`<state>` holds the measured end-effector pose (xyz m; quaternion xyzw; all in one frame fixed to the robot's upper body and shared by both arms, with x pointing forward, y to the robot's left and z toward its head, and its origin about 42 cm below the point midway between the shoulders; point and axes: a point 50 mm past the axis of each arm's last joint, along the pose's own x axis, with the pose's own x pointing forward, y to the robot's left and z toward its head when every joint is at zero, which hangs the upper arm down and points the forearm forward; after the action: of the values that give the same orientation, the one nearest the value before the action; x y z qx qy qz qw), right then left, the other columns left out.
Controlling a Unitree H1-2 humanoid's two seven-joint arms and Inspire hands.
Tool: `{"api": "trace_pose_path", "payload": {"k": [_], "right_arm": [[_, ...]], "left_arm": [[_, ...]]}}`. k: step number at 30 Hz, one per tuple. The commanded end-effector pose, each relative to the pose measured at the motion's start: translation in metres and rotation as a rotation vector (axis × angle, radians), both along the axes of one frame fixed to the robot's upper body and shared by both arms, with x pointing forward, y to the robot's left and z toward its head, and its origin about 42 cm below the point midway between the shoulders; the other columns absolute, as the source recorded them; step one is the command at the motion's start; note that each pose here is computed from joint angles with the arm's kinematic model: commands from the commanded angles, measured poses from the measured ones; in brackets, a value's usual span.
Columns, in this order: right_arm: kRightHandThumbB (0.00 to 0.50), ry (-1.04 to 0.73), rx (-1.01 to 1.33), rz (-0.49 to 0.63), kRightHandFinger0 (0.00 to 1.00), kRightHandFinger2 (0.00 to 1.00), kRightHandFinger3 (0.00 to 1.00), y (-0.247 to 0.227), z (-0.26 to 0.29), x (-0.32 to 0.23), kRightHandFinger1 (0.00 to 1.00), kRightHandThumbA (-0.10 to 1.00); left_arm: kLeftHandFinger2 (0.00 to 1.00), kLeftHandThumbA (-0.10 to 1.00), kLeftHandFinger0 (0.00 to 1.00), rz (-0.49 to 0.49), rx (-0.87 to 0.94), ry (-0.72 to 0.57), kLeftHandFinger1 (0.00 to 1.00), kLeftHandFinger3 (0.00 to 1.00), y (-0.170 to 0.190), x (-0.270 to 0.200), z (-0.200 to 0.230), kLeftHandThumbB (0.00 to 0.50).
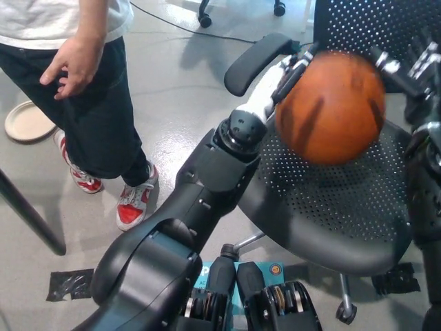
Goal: The robot grabs the basketball from a person using both hands and then drops it on the black chair in the front
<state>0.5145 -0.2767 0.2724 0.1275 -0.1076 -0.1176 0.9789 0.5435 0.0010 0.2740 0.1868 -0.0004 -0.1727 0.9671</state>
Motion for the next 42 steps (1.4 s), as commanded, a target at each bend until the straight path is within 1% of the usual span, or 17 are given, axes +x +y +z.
{"api": "trace_pose_path", "payload": {"k": [1,6,8,10,13,14,16,21,22,23,25,28,29,33,34,39,42], "right_arm": [[0.299,-0.200,-0.036,-0.048,1.00,1.00,1.00,-0.031,0.054,-0.001,1.00,1.00],[0.290,-0.230,-0.058,-0.041,1.00,1.00,1.00,-0.035,0.062,-0.008,1.00,1.00],[0.231,-0.295,-0.105,-0.026,1.00,1.00,1.00,-0.032,0.077,-0.021,1.00,1.00],[0.275,-0.316,-0.135,-0.025,1.00,1.00,1.00,-0.029,0.085,-0.025,1.00,1.00],[0.277,-0.315,-0.136,-0.025,1.00,1.00,1.00,-0.029,0.085,-0.026,1.00,1.00],[0.295,-0.340,-0.157,-0.019,1.00,1.00,1.00,-0.024,0.092,-0.032,1.00,1.00],[0.288,-0.383,-0.182,0.006,1.00,1.00,1.00,-0.014,0.100,-0.048,1.00,1.00],[0.270,-0.395,-0.190,0.020,1.00,1.00,1.00,-0.013,0.102,-0.057,1.00,1.00],[0.228,-0.417,-0.227,0.050,1.00,1.00,1.00,-0.007,0.091,-0.081,1.00,1.00],[0.216,-0.427,-0.238,0.069,1.00,1.00,1.00,-0.001,0.078,-0.100,1.00,1.00],[0.222,-0.413,-0.232,0.081,1.00,1.00,1.00,0.000,0.066,-0.111,1.00,1.00],[0.255,-0.384,-0.225,0.114,1.00,1.00,1.00,0.009,0.042,-0.132,1.00,1.00],[0.228,-0.379,-0.223,0.119,1.00,1.00,1.00,0.013,0.034,-0.137,1.00,1.00],[0.226,-0.378,-0.222,0.119,1.00,1.00,1.00,0.013,0.032,-0.139,1.00,1.00],[0.183,-0.310,-0.242,0.167,1.00,1.00,1.00,0.026,-0.018,-0.156,1.00,1.00],[0.207,-0.281,-0.260,0.151,1.00,1.00,1.00,0.034,-0.042,-0.163,1.00,1.00],[0.180,-0.149,-0.213,0.232,1.00,1.00,1.00,0.048,-0.104,-0.183,1.00,1.00]], "left_arm": [[1.00,1.00,1.00,-0.053,-0.023,-0.194,1.00,1.00,0.014,0.016,0.054,0.340],[1.00,1.00,1.00,-0.053,-0.031,-0.199,1.00,1.00,0.022,0.018,0.056,0.334],[1.00,1.00,1.00,-0.060,0.011,-0.251,1.00,1.00,0.037,0.019,0.060,0.276],[1.00,1.00,1.00,-0.067,-0.007,-0.267,1.00,1.00,0.043,0.020,0.061,0.296],[1.00,1.00,1.00,-0.068,-0.007,-0.268,1.00,1.00,0.043,0.019,0.061,0.298],[1.00,1.00,1.00,-0.070,-0.045,-0.248,1.00,1.00,0.051,0.019,0.061,0.359],[1.00,1.00,1.00,-0.088,-0.078,-0.273,1.00,1.00,0.070,0.012,0.060,0.329],[1.00,1.00,1.00,-0.108,-0.115,-0.280,1.00,1.00,0.076,0.002,0.060,0.343],[1.00,1.00,1.00,-0.143,-0.124,-0.343,1.00,1.00,0.099,-0.028,0.052,0.379],[1.00,1.00,1.00,-0.164,-0.120,-0.393,1.00,1.00,0.119,-0.060,0.040,0.370],[1.00,1.00,1.00,-0.173,-0.124,-0.425,1.00,1.00,0.129,-0.081,0.031,0.313],[1.00,1.00,1.00,-0.176,-0.182,-0.440,1.00,1.00,0.151,-0.122,0.011,0.293],[1.00,1.00,1.00,-0.181,-0.205,-0.457,1.00,1.00,0.158,-0.133,0.005,0.272],[1.00,1.00,1.00,-0.182,-0.206,-0.455,1.00,1.00,0.159,-0.137,0.005,0.269],[1.00,1.00,1.00,-0.108,-0.229,-0.458,1.00,1.00,0.194,-0.186,-0.030,0.301],[1.00,1.00,1.00,-0.077,-0.247,-0.448,1.00,1.00,0.213,-0.213,-0.047,0.298],[1.00,1.00,1.00,0.058,-0.245,-0.442,1.00,1.00,0.249,-0.249,-0.091,0.256]]}}
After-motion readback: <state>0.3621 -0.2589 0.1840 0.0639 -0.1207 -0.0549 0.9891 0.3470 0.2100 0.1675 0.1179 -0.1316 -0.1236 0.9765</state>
